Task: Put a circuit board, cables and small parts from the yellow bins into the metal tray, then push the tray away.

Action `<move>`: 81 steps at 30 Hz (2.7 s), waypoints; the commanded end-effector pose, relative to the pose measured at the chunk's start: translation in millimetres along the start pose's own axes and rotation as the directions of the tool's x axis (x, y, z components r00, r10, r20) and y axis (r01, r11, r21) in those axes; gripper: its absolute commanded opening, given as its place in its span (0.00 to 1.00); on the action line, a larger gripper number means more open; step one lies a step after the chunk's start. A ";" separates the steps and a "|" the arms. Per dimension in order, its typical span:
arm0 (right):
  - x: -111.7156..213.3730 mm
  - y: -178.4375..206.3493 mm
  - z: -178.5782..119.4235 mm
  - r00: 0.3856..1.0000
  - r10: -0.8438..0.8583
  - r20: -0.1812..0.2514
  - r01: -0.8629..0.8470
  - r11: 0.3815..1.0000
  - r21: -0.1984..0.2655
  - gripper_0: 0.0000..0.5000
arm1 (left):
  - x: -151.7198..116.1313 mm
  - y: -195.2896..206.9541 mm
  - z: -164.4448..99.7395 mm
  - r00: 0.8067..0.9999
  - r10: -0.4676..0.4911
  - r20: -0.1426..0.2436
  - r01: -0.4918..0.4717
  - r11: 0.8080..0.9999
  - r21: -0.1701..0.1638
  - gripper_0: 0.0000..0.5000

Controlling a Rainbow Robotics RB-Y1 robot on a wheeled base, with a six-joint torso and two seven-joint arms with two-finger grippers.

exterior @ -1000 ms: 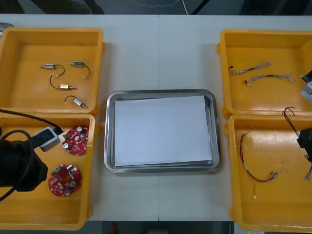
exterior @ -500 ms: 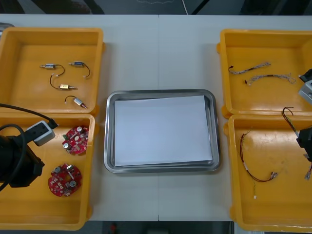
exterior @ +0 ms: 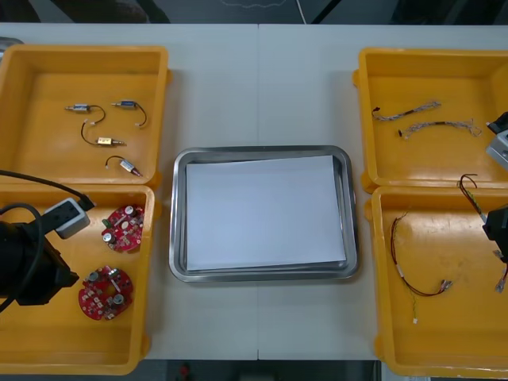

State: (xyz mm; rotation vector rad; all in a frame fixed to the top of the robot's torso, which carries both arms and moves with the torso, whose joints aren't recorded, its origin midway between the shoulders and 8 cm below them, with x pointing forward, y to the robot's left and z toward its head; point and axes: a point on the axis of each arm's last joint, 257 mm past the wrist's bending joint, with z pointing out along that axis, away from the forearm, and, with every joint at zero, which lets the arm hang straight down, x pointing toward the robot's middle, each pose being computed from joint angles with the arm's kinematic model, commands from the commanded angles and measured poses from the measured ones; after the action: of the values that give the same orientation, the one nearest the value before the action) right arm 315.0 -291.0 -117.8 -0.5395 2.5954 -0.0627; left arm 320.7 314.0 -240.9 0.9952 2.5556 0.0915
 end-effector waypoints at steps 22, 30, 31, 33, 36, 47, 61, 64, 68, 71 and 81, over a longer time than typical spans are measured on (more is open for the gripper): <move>-4.6 -5.0 -8.3 1.000 -0.026 0.012 0.025 0.999 0.044 0.00 | -18.9 6.1 62.9 0.989 0.148 -0.004 -0.148 0.989 -0.022 1.00; -5.2 -5.7 -8.3 1.000 -0.022 0.014 0.022 0.999 0.047 0.00 | -13.3 -4.4 76.7 0.988 0.154 -0.011 -0.154 0.988 0.003 1.00; -5.1 -6.0 -8.4 1.000 -0.023 0.014 0.022 0.999 0.048 0.00 | -12.9 -4.3 77.5 0.988 0.153 -0.011 -0.153 0.988 0.003 1.00; -5.6 -5.7 -8.2 1.000 -0.023 0.015 0.022 0.999 0.048 0.00 | -10.9 -4.9 81.4 0.989 0.150 -0.011 -0.150 0.989 0.008 1.00; -5.1 -5.7 -8.0 1.000 -0.023 0.014 0.022 0.999 0.047 0.00 | -9.9 -7.4 84.1 0.989 0.150 -0.011 -0.150 0.989 0.013 1.00; -6.0 -6.4 -8.5 1.000 -0.022 0.017 0.021 0.999 0.050 0.00 | -10.3 -7.0 83.4 0.989 0.149 -0.010 -0.149 0.989 0.012 0.00; -5.4 -6.4 -8.0 1.000 -0.022 0.015 0.021 0.999 0.050 0.00 | -21.2 2.8 31.9 0.983 0.180 -0.036 -0.181 0.983 -0.024 0.00; -5.6 -6.7 -8.3 1.000 -0.021 0.016 0.020 0.999 0.051 0.00 | -25.0 2.5 16.0 0.980 0.195 -0.038 -0.197 0.980 -0.037 0.00; -6.1 -6.7 -8.6 1.000 -0.021 0.017 0.021 0.998 0.051 0.00 | -33.1 -3.9 0.2 0.976 0.215 -0.021 -0.215 0.975 -0.048 0.00; -5.6 -6.7 -8.3 1.000 -0.021 0.016 0.020 0.999 0.051 0.00 | -46.1 -7.9 -10.0 0.973 0.231 0.012 -0.230 0.972 -0.056 0.00; -5.6 -6.7 -8.3 1.000 -0.021 0.016 0.020 0.999 0.051 0.00 | -96.7 -35.1 -20.6 0.963 0.255 0.091 -0.255 0.967 -0.005 0.00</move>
State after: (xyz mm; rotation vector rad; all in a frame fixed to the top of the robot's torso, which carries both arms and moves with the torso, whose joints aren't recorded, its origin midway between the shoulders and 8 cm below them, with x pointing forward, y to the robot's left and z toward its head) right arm 316.1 -291.7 -116.9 -0.5360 2.5912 -0.0684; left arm 345.3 260.4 -215.5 1.2245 2.4346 0.1313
